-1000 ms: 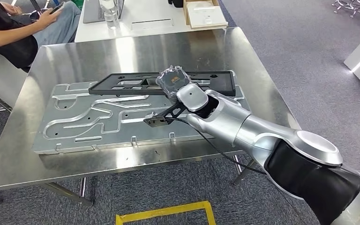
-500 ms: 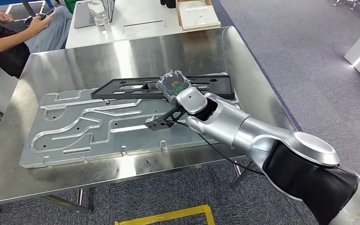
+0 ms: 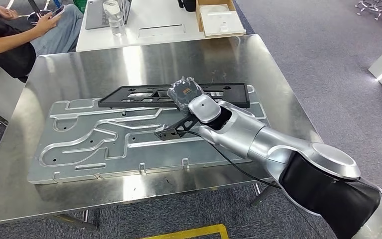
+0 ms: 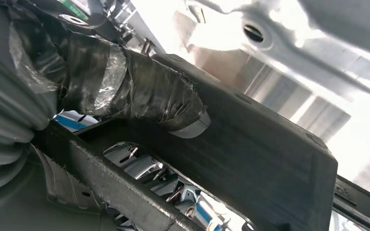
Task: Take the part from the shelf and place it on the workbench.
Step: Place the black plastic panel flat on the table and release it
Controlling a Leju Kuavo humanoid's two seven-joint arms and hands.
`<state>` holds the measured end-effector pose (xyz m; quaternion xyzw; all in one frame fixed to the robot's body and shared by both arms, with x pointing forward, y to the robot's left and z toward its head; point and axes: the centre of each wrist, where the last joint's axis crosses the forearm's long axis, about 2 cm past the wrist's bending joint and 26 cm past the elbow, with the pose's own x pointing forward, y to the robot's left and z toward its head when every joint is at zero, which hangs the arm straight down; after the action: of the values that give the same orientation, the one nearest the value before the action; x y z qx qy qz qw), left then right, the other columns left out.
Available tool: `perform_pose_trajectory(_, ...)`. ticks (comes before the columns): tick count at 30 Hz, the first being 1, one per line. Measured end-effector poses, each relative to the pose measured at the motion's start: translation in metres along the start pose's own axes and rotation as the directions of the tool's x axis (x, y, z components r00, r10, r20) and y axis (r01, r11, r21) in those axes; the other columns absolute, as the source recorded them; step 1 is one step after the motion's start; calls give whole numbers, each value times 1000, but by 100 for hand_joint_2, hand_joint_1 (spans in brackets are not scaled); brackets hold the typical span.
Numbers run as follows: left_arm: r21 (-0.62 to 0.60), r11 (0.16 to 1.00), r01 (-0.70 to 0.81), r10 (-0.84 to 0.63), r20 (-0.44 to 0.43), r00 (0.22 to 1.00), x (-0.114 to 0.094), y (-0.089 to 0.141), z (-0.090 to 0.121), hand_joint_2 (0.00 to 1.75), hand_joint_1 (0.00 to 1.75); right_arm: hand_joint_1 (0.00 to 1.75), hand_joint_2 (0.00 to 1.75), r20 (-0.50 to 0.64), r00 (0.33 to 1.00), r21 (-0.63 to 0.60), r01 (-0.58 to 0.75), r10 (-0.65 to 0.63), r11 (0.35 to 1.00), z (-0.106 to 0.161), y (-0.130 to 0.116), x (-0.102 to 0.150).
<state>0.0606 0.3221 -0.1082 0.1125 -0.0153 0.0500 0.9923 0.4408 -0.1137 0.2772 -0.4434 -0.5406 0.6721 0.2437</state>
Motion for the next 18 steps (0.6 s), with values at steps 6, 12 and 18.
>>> perform_pose_trajectory(6,0,1000,-3,3,7,1000,1,0,0,131,0,0,0,10,1000,-2,4,-4,1000,0,-1,1)
perform_pose_trajectory(12,3,1000,-13,13,55,998,1,0,0,0,0,0,0,13,1000,2,12,-12,1000,0,2,3)
perform_pose_trajectory(18,21,1000,-13,11,93,996,0,1,0,0,0,0,0,11,1000,9,14,-15,1000,1,4,3)
